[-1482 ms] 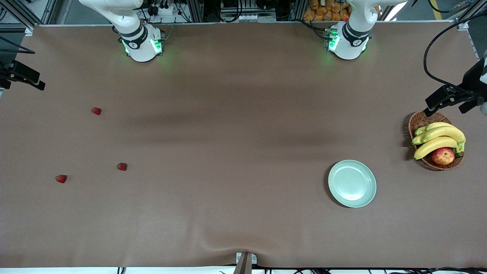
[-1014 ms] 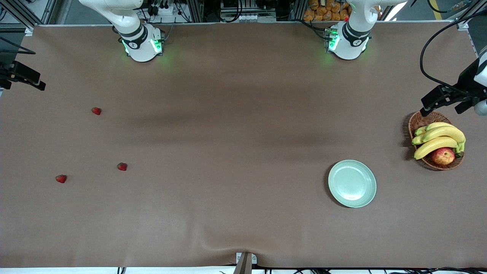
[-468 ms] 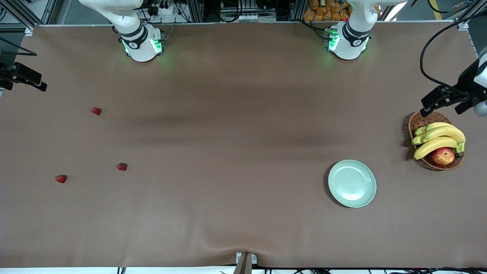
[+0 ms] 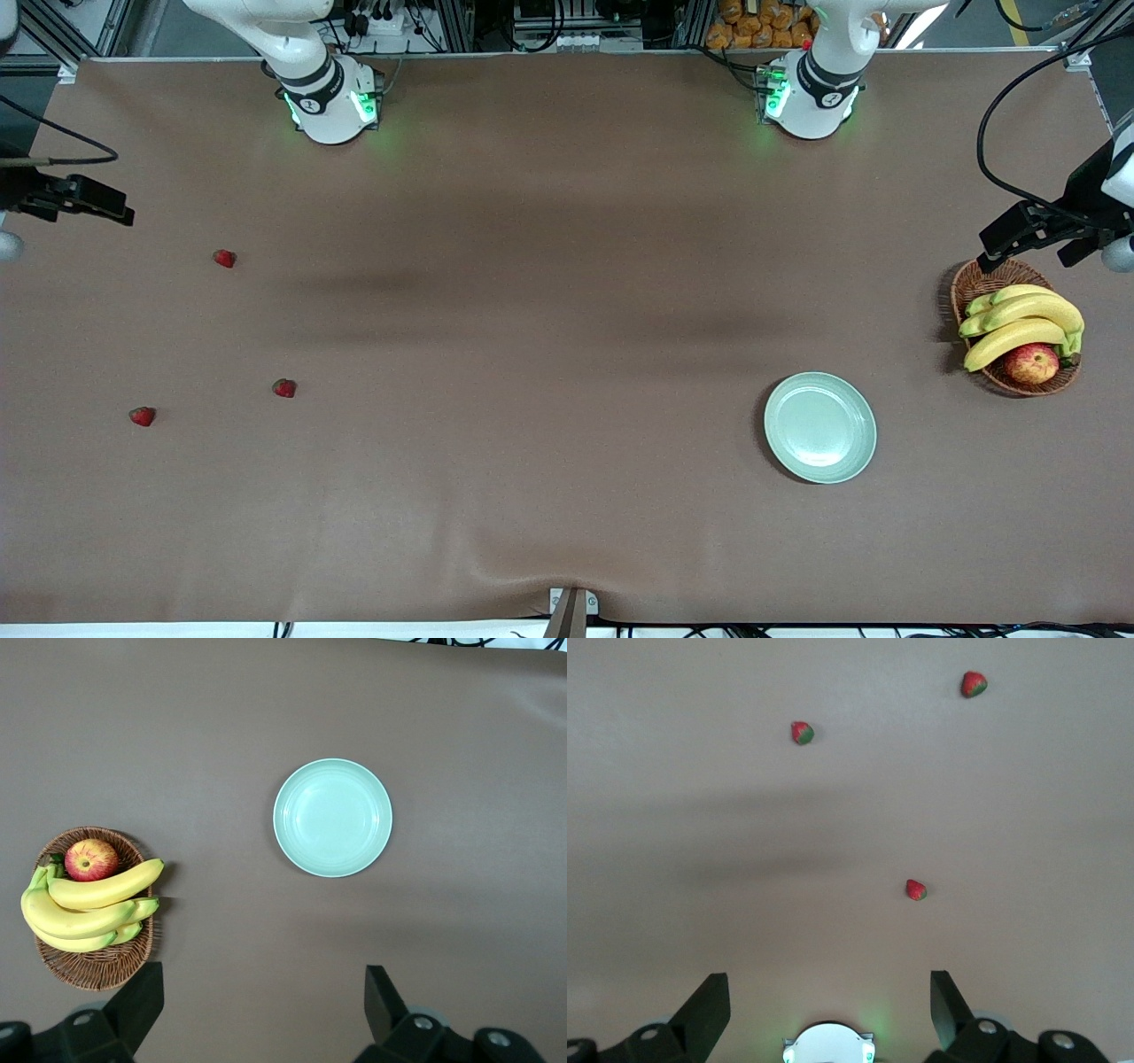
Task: Collect all strawberries into plate
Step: 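Reach the right gripper down to the nearest red strawberry, then close the right gripper on the strawberry and lift it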
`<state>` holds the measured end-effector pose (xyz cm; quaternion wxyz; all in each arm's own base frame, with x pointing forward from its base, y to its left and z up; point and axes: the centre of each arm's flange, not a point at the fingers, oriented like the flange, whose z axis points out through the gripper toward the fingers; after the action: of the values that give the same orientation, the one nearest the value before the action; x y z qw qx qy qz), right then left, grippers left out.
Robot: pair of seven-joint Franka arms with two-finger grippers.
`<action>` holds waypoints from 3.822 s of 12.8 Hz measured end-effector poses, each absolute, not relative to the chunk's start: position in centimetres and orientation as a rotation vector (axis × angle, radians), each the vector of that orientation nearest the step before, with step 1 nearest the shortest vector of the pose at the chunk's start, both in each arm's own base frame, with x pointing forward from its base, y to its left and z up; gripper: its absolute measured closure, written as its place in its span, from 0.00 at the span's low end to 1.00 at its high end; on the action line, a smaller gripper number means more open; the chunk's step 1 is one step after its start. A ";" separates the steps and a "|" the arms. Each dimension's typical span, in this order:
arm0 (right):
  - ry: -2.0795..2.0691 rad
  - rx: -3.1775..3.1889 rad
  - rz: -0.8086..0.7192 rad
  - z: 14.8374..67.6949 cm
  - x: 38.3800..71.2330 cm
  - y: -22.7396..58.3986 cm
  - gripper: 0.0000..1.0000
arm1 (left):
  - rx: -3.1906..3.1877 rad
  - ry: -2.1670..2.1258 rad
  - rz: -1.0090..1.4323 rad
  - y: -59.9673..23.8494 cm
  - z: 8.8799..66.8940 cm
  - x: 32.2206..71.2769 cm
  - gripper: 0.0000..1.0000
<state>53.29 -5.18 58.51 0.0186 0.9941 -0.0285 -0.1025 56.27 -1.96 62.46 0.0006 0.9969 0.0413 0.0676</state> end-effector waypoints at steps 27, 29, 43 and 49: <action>0.594 3.098 -0.580 18.2 44.0 -20.3 0.00 | 3.134 0.142 0.176 -1.5 61.4 56.7 0.00; 0.599 3.105 -0.588 16.8 43.1 -20.0 0.00 | 3.134 0.142 0.174 -1.5 61.3 56.7 0.00; 0.595 3.112 -0.614 16.4 42.0 -19.9 0.41 | 3.137 0.141 0.147 -1.5 60.7 56.9 0.00; 0.596 3.113 -0.638 17.2 42.0 -19.7 0.67 | 3.137 0.141 0.147 -1.5 60.7 56.9 0.00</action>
<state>41.98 -19.75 17.16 -0.0458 0.9618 0.1841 -0.1972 56.88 -1.51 60.74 -0.0008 0.9979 0.0449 0.0466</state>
